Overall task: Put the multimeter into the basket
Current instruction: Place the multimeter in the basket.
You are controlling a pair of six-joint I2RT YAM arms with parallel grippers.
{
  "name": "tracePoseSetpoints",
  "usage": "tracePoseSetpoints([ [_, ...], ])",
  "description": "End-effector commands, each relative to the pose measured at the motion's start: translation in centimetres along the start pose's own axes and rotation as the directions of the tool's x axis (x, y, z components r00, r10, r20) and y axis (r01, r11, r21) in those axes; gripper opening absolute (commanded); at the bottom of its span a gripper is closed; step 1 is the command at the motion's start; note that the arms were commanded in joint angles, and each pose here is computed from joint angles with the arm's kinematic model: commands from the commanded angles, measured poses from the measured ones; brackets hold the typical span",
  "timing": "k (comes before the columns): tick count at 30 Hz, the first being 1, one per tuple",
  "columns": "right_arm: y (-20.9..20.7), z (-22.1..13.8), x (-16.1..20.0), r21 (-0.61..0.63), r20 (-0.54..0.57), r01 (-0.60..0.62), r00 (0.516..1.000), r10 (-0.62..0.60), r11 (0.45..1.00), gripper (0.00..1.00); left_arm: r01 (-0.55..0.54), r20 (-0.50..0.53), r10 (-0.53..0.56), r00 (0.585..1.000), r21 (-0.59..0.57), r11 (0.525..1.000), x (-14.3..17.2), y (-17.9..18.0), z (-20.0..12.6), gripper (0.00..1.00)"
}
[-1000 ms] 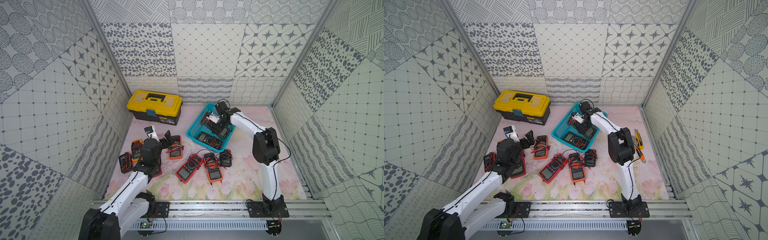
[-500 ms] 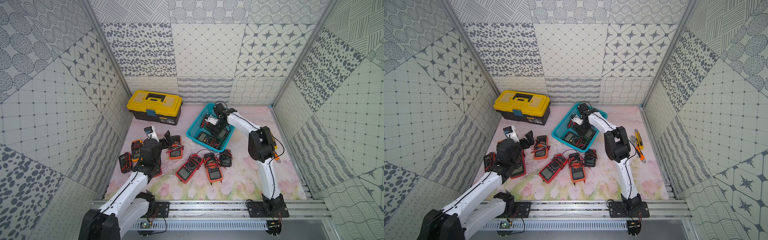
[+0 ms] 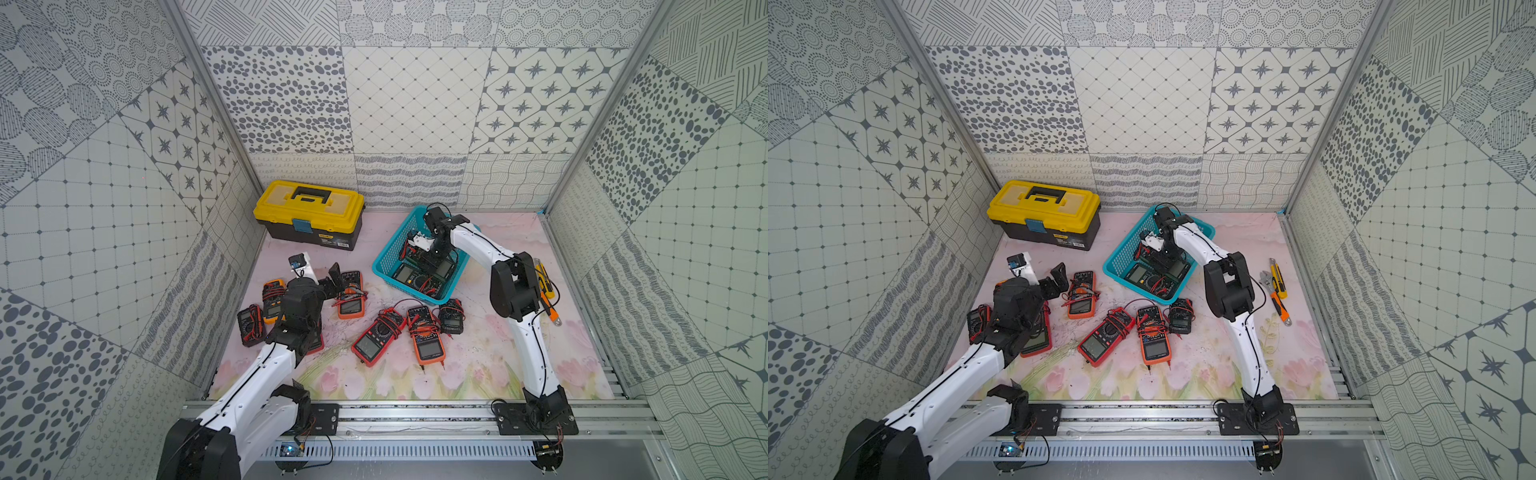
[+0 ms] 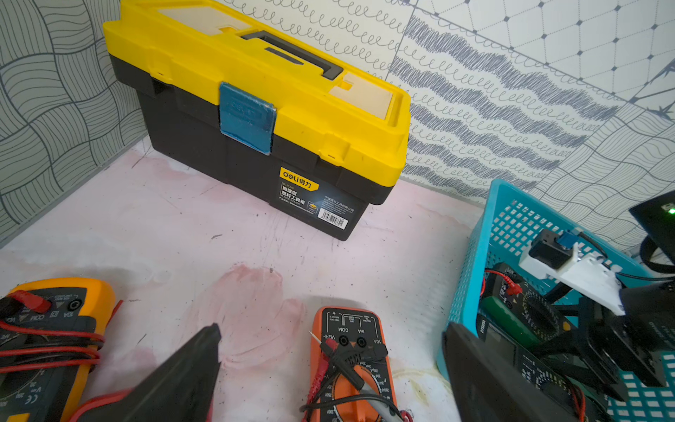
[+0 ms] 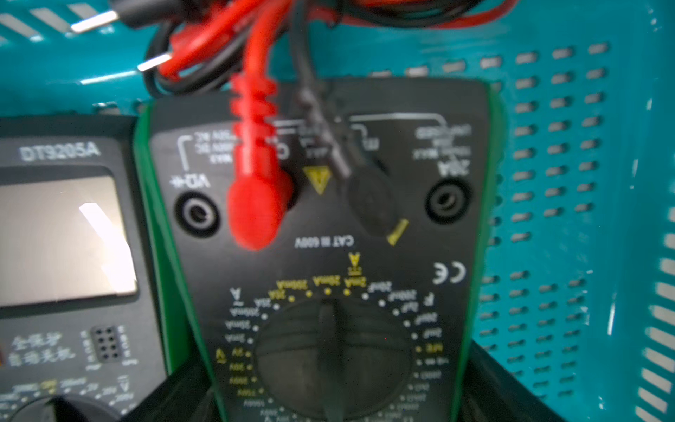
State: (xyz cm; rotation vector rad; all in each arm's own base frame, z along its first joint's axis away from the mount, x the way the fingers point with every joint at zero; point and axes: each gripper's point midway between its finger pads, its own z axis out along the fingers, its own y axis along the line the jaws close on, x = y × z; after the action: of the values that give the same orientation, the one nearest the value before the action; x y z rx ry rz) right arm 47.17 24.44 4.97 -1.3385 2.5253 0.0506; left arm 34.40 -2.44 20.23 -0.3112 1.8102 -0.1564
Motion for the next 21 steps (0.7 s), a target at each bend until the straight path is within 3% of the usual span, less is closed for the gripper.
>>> tracePoseSetpoints([
  [1,1.0,-1.1,-1.3,-0.018,0.031,0.021,0.999,-0.021,1.000,0.98,0.010,0.042,-0.010,0.999,0.007,1.000,-1.4,-0.4,-0.2,0.99],
  [13,0.4,-6.1,-3.1,0.043,0.128,-0.009,0.992,0.003,0.999,0.98,0.015,0.041,-0.016,0.999,0.014,1.000,-1.6,-0.5,-0.4,0.99],
  [17,-0.5,-8.6,-3.5,0.106,0.185,-0.053,0.982,0.032,0.993,0.98,0.017,0.034,-0.017,0.999,0.017,1.000,-1.5,-0.6,-0.4,0.99],
  [21,-1.9,-11.1,-3.9,0.248,0.260,-0.150,0.962,0.083,0.957,0.98,0.016,0.035,-0.017,0.999,0.029,0.999,-1.6,-0.8,-0.5,0.99],
])
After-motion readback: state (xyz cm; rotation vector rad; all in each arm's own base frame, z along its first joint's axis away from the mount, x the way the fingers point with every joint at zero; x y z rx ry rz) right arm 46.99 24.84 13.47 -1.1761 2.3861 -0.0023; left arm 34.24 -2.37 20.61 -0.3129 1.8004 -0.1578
